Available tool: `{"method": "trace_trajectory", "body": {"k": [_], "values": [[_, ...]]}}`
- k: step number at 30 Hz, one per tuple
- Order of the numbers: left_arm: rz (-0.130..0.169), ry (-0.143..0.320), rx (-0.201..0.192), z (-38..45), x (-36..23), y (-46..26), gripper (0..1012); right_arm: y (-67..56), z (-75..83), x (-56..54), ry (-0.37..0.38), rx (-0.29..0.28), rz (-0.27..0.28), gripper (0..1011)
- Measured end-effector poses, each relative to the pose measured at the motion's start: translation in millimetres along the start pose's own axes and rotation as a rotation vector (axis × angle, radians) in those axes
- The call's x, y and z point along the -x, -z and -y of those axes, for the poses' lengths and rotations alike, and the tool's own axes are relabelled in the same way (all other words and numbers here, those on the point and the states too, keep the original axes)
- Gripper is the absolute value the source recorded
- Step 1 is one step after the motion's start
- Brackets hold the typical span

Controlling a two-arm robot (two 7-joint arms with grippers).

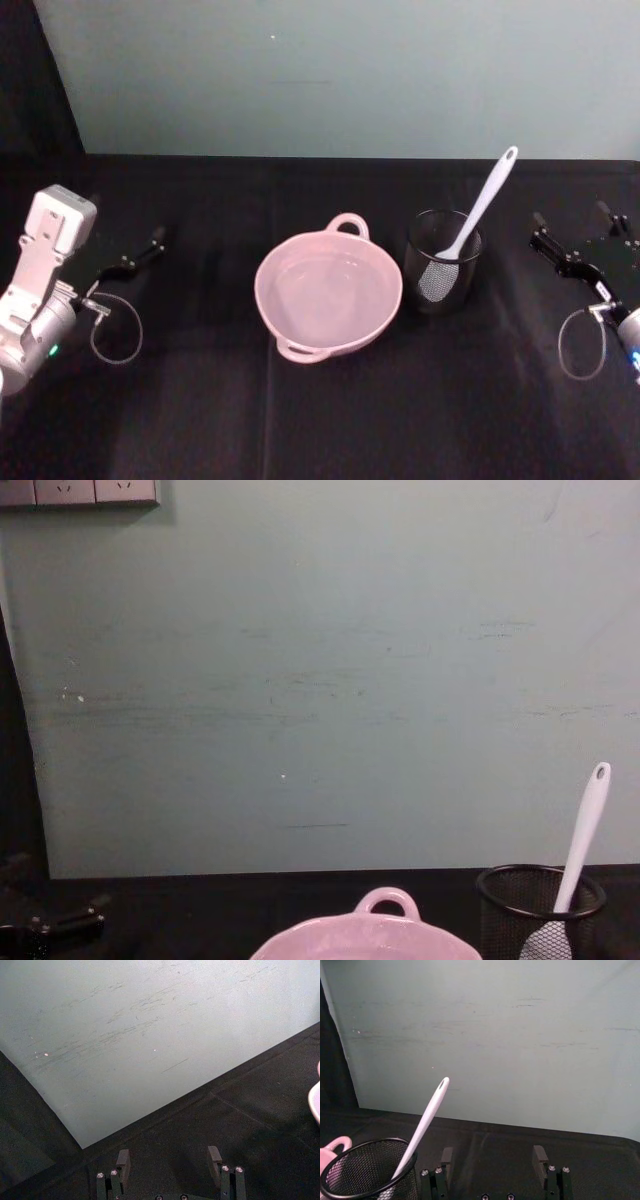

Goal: Use the one hand to pick up the spoon and stir the clear water in the bowl.

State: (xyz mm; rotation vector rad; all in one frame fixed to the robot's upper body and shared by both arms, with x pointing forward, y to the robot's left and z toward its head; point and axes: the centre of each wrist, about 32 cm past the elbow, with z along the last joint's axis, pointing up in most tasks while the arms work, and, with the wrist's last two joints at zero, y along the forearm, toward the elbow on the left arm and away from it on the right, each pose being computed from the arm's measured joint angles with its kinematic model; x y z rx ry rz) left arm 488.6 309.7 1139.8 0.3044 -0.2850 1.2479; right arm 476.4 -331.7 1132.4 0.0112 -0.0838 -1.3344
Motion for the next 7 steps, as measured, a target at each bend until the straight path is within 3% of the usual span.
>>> {"method": "trace_trajectory", "body": {"k": [7], "values": [[0.0, 0.0, 0.0, 0.0, 0.0, 0.0, 1011, -0.3, 0.1, 0.2, -0.001, 0.0, 0.0, 1003]]}}
